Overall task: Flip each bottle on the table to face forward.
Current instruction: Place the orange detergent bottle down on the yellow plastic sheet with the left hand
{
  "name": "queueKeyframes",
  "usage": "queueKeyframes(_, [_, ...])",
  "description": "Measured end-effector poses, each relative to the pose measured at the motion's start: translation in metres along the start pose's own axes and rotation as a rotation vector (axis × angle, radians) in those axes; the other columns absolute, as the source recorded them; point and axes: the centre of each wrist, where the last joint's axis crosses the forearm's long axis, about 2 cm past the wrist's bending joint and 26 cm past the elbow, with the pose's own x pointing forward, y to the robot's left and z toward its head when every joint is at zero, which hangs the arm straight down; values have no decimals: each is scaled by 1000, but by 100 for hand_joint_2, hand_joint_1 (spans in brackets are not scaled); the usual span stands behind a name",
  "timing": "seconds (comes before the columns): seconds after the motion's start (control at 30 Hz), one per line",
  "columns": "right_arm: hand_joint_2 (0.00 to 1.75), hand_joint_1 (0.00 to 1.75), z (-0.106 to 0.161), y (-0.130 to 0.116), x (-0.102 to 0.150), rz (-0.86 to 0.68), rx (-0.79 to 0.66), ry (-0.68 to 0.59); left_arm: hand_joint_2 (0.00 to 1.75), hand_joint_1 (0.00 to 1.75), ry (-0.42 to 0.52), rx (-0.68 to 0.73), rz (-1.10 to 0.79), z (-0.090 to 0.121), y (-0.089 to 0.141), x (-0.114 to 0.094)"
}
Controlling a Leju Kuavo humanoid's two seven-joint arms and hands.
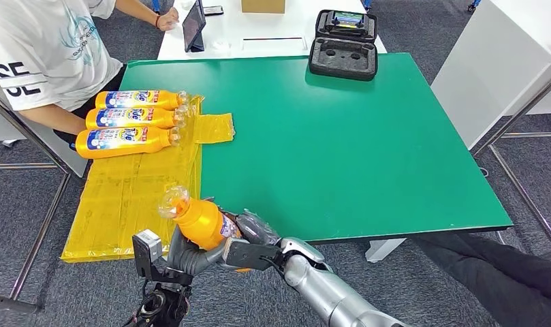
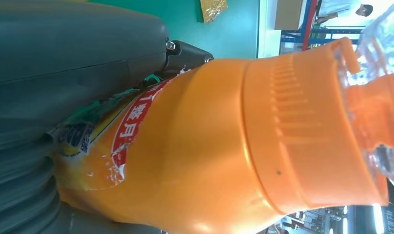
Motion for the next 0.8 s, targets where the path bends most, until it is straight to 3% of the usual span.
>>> queueKeyframes(0.33, [175,173,0,2,0,4,-6,4,175,175,6,4,-4,2,0,0])
queueKeyframes(0.37, [175,154,0,2,0,4,-7,5,175,175,7,5,-5,2,0,0])
queueKeyframes(0.43, [175,68,0,2,0,4,-9,5,175,175,6,10,-6,2,1,0])
queueKeyframes(0.47, [131,26,0,2,0,6,-11,6,175,175,5,13,-8,2,1,0])
queueKeyframes(0.5, [87,0,-1,3,1,7,-16,7,175,175,3,16,-11,2,1,1])
queueKeyframes(0.57, [0,0,-1,4,2,9,-32,12,175,175,-4,23,-16,1,1,2])
queueKeyframes(0.8, [0,0,0,8,1,-62,-139,30,175,175,-43,53,-23,-5,1,10])
